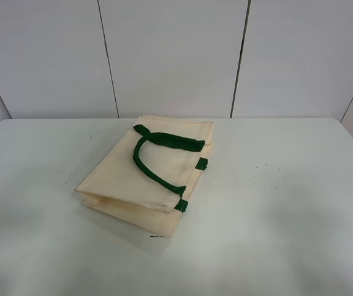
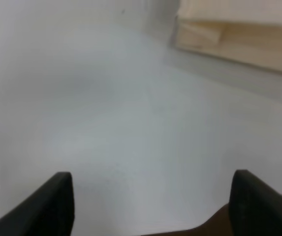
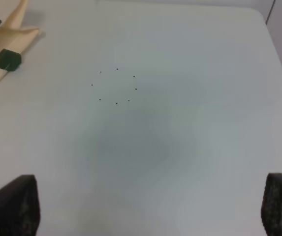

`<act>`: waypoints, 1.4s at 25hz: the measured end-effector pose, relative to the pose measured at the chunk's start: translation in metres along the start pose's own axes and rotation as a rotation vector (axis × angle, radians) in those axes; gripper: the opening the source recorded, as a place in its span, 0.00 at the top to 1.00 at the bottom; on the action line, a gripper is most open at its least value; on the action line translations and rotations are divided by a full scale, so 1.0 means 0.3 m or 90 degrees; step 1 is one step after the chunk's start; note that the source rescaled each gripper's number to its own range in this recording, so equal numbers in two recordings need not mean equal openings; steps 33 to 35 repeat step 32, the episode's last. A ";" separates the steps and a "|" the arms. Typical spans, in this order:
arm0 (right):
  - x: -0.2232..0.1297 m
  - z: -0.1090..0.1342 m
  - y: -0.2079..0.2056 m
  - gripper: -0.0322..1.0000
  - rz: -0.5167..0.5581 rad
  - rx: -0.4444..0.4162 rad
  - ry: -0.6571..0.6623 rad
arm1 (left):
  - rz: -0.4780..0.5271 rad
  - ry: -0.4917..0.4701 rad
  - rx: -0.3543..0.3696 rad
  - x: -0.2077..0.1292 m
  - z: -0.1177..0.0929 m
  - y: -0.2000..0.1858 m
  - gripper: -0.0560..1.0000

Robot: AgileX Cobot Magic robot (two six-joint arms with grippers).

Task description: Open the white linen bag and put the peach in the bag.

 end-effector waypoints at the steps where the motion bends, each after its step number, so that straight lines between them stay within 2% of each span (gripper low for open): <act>1: 0.000 0.000 0.000 0.00 0.000 0.000 0.000 | -0.006 0.000 -0.002 0.001 -0.004 -0.003 0.00; 7: 0.000 0.000 0.000 0.00 0.000 0.000 0.000 | -0.011 0.003 0.006 -0.001 0.003 -0.007 0.00; 15: 0.000 0.000 0.000 0.00 0.000 0.000 0.000 | -0.087 0.003 0.029 -0.008 0.001 -0.054 0.00; 35: 0.000 0.000 0.000 0.00 0.000 0.000 0.000 | -0.088 0.003 0.029 -0.009 0.001 -0.054 0.00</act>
Point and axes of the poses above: a point on each arm's last joint axis where the gripper is mounted, y pointing out along that axis toward the gripper, z along the wrist's bending axis when the last joint is at zero, x = y × z, the point moved 8 cm from there along y, pointing out along that axis toward the gripper, and after that the axes turned 15 degrees about y, right-handed, at the moved point
